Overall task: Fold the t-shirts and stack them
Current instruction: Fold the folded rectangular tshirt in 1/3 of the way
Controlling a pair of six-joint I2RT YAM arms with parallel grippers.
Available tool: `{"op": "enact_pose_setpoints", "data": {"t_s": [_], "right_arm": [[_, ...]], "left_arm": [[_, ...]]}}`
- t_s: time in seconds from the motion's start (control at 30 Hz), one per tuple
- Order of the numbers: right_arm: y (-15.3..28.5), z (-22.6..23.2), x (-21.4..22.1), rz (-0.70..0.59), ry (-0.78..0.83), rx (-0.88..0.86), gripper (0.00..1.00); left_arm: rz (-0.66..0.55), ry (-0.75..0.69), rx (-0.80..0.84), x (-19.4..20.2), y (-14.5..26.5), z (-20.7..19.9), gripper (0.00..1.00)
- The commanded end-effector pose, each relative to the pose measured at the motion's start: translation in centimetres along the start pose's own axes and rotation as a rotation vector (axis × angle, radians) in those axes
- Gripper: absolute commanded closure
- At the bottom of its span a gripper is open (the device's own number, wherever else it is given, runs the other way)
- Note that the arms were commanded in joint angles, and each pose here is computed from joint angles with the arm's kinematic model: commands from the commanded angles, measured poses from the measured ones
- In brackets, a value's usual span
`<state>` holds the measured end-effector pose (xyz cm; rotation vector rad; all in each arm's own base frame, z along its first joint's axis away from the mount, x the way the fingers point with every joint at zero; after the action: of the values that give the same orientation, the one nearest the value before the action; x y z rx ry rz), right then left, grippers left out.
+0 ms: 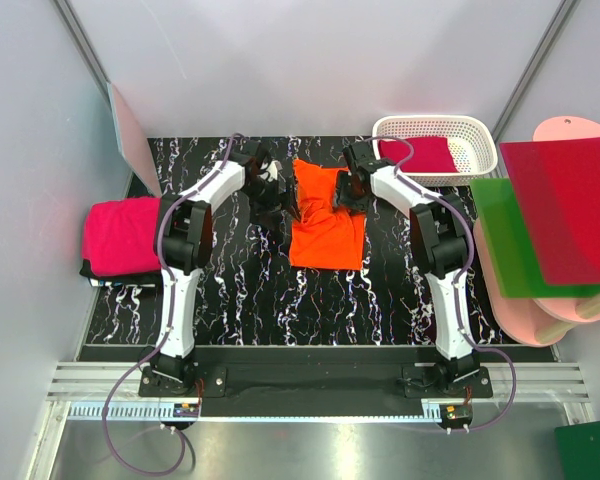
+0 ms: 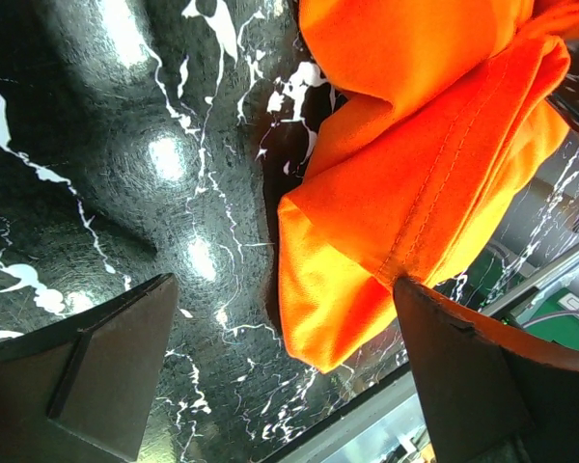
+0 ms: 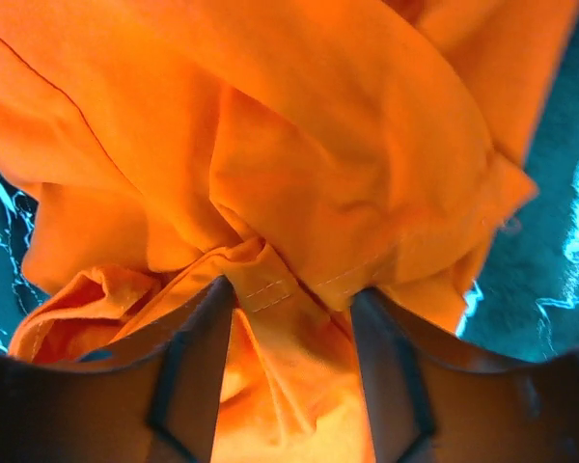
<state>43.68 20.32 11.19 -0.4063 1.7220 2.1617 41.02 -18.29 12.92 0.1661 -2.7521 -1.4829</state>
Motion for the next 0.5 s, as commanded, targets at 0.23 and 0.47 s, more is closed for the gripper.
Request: {"op": "enact_pose_setpoints", "data": {"t_s": [0.23,0.47], "right_arm": [[2.9,2.1,-2.2,-0.103,-0.001,-0.147,1.00],[5.8,0.6,-1.3,-0.101,-0.041,-0.035,0.99]], "left_arm": [[-0.065,-0.032,-0.003,0.3,2.5,-0.7,0.01],[-0.061,-0.033,-0.009,0.3,2.2,-0.4,0.01]]}}
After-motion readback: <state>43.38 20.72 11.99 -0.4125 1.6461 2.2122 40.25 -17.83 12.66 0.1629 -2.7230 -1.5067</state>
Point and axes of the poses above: each gripper's point midway between its finger pads, its own y axis back along the fingers, its own z axis along the line the jaws close on, x = y × z, the point moved 9 cm from there along y, back along the fingers, and after that the axes turned 5 degrees about y, right-handed, at the moved point
